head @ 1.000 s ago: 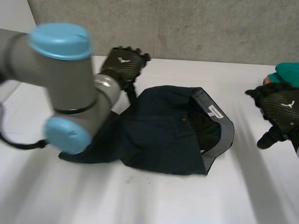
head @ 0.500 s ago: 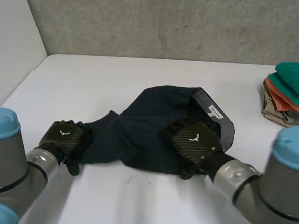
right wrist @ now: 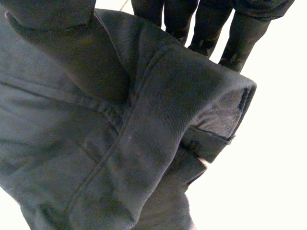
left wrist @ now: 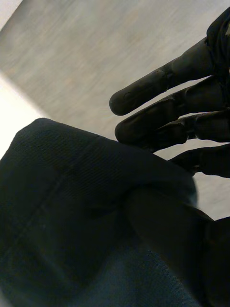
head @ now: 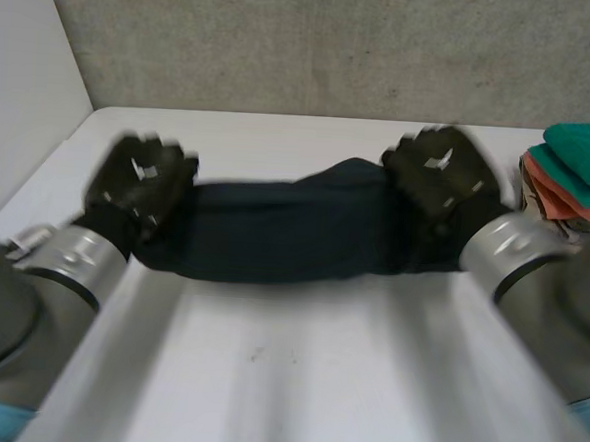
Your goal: Fold the laundry.
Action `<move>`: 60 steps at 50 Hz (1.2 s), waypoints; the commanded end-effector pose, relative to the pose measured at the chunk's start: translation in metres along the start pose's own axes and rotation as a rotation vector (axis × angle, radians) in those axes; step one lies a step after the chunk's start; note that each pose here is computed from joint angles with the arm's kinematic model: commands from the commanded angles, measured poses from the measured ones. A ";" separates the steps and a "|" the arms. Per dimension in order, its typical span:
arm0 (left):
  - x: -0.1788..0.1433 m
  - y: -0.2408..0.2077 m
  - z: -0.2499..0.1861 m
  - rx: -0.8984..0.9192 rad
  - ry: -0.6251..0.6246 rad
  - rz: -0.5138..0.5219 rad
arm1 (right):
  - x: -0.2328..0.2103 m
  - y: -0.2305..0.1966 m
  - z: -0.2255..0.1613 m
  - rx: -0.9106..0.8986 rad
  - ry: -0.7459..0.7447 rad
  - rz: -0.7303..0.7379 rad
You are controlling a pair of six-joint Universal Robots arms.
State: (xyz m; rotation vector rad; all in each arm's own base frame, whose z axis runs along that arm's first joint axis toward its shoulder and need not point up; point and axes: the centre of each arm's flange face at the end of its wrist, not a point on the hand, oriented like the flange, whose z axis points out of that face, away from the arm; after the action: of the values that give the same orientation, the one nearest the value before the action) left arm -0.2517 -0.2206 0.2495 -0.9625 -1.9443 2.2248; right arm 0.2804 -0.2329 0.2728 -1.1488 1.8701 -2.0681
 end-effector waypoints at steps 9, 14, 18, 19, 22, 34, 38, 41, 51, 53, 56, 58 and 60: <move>-0.001 -0.022 0.009 -0.096 0.068 -0.142 | 0.048 0.003 0.036 -0.175 -0.046 0.052; 0.020 0.030 0.056 -0.230 0.105 -0.142 | 0.022 0.051 0.060 -0.267 -0.105 0.080; 0.031 0.050 0.077 -0.264 0.121 -0.141 | 0.010 0.082 0.073 -0.300 -0.099 0.087; 0.033 0.051 0.079 -0.261 0.127 -0.141 | 0.011 0.085 0.074 -0.300 -0.080 0.083; 0.039 0.046 0.079 -0.253 0.140 -0.139 | 0.011 0.090 0.070 -0.322 -0.065 0.087; 0.028 0.002 0.012 -0.201 0.144 -0.140 | 0.035 0.033 0.036 -0.226 -0.023 0.022; 0.036 0.017 -0.008 -0.269 0.159 -0.133 | 0.044 0.041 0.028 -0.297 -0.040 -0.053; 0.044 0.031 -0.019 -0.312 0.177 -0.125 | 0.042 0.052 0.018 -0.378 -0.089 -0.108; 0.070 0.080 -0.001 -0.372 0.209 -0.118 | 0.031 0.074 0.015 -0.427 -0.155 -0.182; 0.073 0.084 0.006 -0.366 0.215 -0.112 | 0.029 0.081 0.020 -0.407 -0.157 -0.185; 0.079 0.093 0.013 -0.371 0.234 -0.092 | 0.022 0.095 0.028 -0.369 -0.161 -0.189; 0.083 0.098 0.016 -0.373 0.245 -0.083 | 0.021 0.101 0.032 -0.354 -0.156 -0.194; 0.086 0.102 0.021 -0.368 0.248 -0.069 | 0.018 0.108 0.036 -0.341 -0.153 -0.195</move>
State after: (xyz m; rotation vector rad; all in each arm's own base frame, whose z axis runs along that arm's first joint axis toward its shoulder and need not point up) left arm -0.2851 -0.2158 0.1359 -1.0690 -2.2803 1.6496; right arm 0.2427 -0.2860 0.2028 -1.5862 2.2204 -1.6669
